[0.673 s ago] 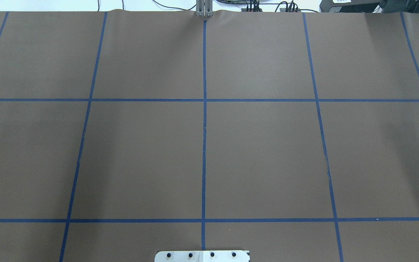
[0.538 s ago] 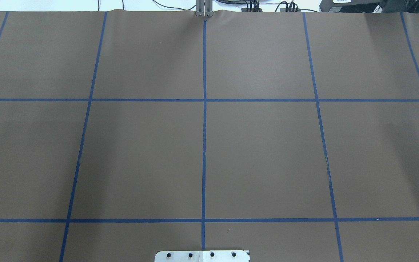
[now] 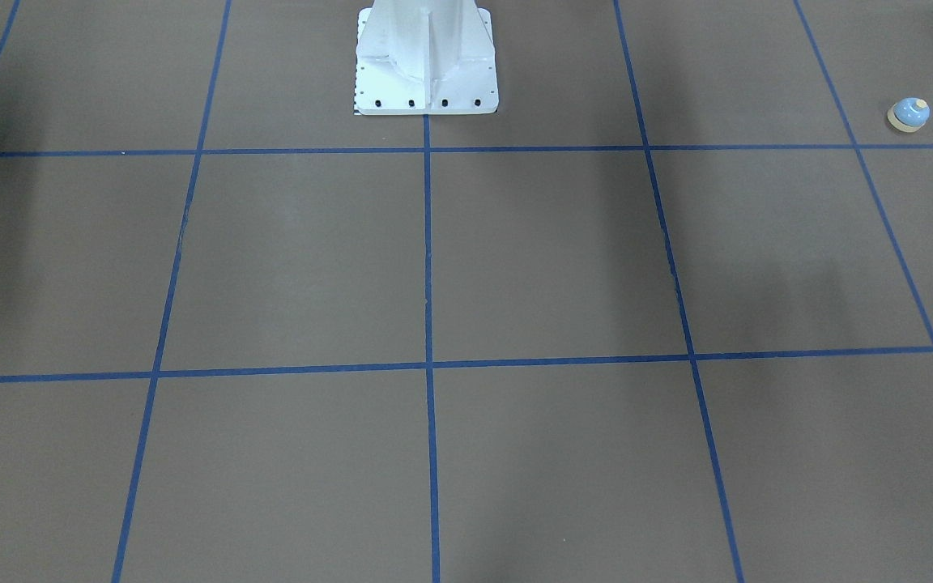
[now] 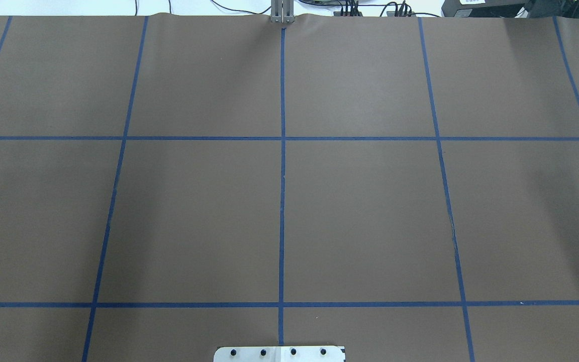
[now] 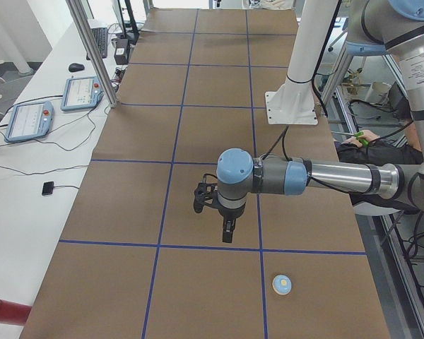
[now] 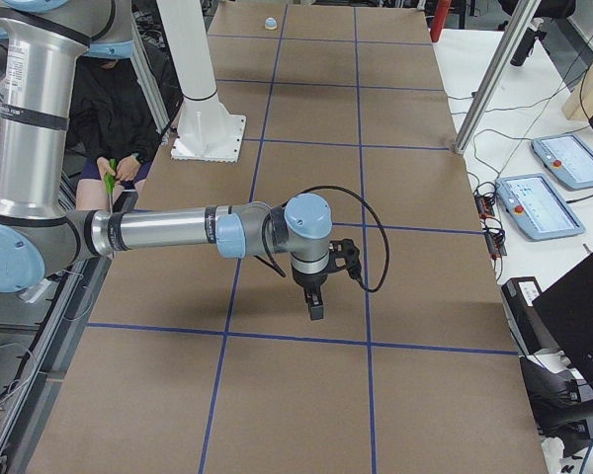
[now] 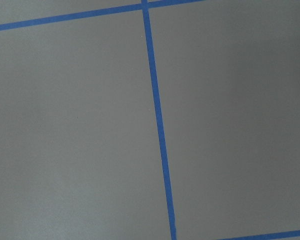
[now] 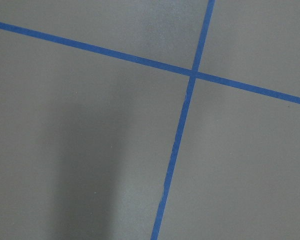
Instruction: Place and press bell with both arms
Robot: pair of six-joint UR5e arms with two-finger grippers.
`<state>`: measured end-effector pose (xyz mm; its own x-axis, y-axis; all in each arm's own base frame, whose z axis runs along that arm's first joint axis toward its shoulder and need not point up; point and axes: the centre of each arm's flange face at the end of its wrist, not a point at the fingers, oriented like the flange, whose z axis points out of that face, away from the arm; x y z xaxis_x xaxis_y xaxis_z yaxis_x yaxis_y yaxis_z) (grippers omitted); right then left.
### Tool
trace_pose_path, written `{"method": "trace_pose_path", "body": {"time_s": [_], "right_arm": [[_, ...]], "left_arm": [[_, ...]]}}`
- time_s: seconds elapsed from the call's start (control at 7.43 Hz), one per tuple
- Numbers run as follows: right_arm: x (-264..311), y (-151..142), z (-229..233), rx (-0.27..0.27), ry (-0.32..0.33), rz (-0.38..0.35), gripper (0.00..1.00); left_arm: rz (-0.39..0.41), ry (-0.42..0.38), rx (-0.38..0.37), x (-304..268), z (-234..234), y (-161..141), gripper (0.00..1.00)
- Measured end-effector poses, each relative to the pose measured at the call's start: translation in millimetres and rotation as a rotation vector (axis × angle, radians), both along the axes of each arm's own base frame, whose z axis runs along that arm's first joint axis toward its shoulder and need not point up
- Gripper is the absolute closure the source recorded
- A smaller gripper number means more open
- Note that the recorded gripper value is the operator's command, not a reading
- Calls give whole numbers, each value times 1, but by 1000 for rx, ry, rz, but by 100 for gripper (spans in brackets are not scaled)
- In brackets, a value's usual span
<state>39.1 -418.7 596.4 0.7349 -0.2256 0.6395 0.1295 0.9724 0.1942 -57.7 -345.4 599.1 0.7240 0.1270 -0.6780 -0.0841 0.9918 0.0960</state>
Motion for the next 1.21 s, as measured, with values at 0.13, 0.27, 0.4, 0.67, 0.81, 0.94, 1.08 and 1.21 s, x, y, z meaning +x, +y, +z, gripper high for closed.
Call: {"method": "trace_pose_path", "body": {"time_s": [0.13,0.27,0.4,0.67,0.81,0.94,1.08,1.21], "right_arm": [[0,-1,-1,1,0,0,0],[0,-1,-1,1,-1,3,0],[0,-2,-2,-2,-1,11,0],[0,-3,-4,-5,-3,18,0],[0,-2,-4,-4,-3,19,0],[0,-2,-4,-5,-3,19,0],[0,-2,-4,-5,-3,20,0],[0,-2,-4,-6,-3,20,0]], "left_arm": [[-4,-2,8,0,-3,-4,0],[-8,-2,30,-1,-10,-15,0],[-11,-4,53,-2,-18,-27,0],[-16,-6,65,-4,-20,-35,0],[-19,-4,65,-4,-20,-35,0],[-21,0,69,-3,-23,-36,0],[-16,3,79,1,-26,-39,0],[-3,6,92,7,-29,-41,0]]}}
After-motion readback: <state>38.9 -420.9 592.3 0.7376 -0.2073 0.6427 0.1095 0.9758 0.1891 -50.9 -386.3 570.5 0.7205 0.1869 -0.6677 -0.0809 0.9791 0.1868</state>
